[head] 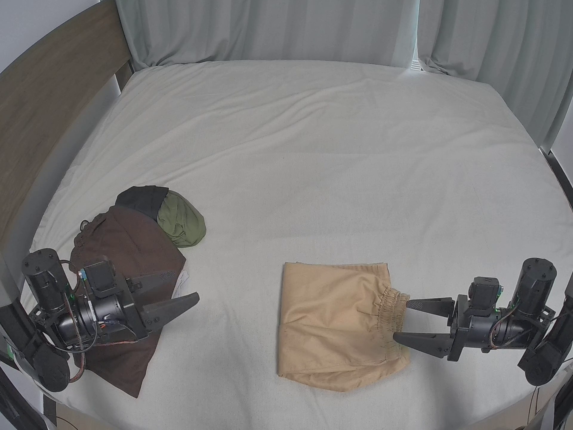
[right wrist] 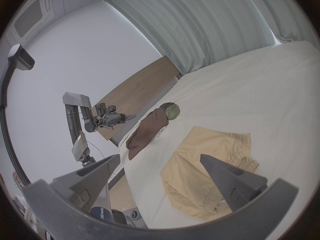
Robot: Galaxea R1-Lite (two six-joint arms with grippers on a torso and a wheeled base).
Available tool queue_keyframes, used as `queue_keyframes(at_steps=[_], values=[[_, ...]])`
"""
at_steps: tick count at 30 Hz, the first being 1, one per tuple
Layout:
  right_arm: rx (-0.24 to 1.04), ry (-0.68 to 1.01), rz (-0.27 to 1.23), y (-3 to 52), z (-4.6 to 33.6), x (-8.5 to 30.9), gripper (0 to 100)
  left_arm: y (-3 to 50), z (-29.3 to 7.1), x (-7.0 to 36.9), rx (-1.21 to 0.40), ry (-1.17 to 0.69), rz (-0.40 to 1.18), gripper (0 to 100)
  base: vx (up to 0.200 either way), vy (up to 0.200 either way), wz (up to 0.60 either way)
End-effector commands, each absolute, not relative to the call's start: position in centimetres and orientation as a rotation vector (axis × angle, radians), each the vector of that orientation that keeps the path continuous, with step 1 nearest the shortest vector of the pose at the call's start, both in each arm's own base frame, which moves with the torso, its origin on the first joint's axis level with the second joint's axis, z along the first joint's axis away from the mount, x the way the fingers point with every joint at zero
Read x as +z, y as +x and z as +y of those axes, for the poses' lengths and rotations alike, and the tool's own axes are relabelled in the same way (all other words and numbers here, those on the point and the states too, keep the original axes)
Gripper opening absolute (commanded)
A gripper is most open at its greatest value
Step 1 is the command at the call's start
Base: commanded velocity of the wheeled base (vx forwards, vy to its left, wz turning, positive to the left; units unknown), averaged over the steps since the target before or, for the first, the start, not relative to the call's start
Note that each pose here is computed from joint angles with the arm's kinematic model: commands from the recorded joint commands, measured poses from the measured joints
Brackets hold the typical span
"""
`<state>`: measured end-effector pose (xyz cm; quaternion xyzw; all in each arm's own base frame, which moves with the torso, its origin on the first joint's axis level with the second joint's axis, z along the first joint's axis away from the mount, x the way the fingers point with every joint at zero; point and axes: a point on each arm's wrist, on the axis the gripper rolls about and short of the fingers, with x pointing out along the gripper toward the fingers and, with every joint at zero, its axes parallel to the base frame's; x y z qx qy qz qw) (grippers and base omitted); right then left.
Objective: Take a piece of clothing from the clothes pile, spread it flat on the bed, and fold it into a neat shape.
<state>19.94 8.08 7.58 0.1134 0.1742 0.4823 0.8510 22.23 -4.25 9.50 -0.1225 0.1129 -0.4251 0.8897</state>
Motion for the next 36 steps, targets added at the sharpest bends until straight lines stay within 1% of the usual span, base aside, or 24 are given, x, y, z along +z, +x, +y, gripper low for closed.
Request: queue_keyframes(at_steps=[1, 2, 4, 7, 12, 15, 21, 25, 31, 34, 36], values=[[1.014, 0.245, 0.401, 20.0, 8.2, 6.9, 100, 22.3, -3.8, 8.3, -0.875, -0.140, 0.226, 100, 0.000, 0.000, 0.00], [1.014, 0.245, 0.401, 20.0, 8.2, 6.9, 100, 22.3, -3.8, 8.3, -0.875, -0.140, 0.226, 100, 0.000, 0.000, 0.00], [1.014, 0.247, 0.419, 19.9, 8.2, 6.6, 100, 22.5, -3.9, 8.3, -0.883, -0.076, 0.194, 100, 0.000, 0.000, 0.00], [1.013, 0.248, 0.425, 19.9, 8.2, 6.5, 100, 22.7, -4.0, 8.5, -0.889, -0.059, 0.172, 100, 0.000, 0.000, 0.00], [1.010, 0.247, 0.430, 19.9, 8.2, 6.3, 100, 24.4, -3.9, 9.5, -0.899, 0.005, 0.082, 100, 0.000, 0.000, 0.00], [1.001, 0.252, 0.458, 19.7, 8.0, 5.9, 100, 24.5, -3.7, 9.7, -0.911, 0.020, 0.067, 100, 0.000, 0.000, 0.00], [0.991, 0.243, 0.490, 19.5, 7.9, 5.2, 100, 23.8, -3.3, 9.1, -0.971, 0.059, 0.066, 100, 0.000, 0.000, 0.00], [0.962, 0.252, 0.549, 19.8, 7.5, 3.8, 100, 23.4, -2.9, 8.5, -0.986, 0.085, 0.073, 100, 0.000, 0.000, 0.00], [0.924, 0.207, 0.609, 20.4, 6.6, 1.4, 100, 22.2, -3.0, 7.8, -1.012, 0.062, 0.122, 100, 0.000, 0.000, 0.00], [0.924, 0.208, 0.621, 20.5, 6.6, 1.1, 100, 21.1, -3.2, 7.3, -1.068, 0.039, 0.153, 100, 0.000, 0.000, 0.00], [0.921, 0.208, 0.623, 20.5, 6.5, 1.1, 100, 20.9, -3.2, 7.3, -1.074, 0.037, 0.156, 100, 0.000, 0.000, 0.00]])
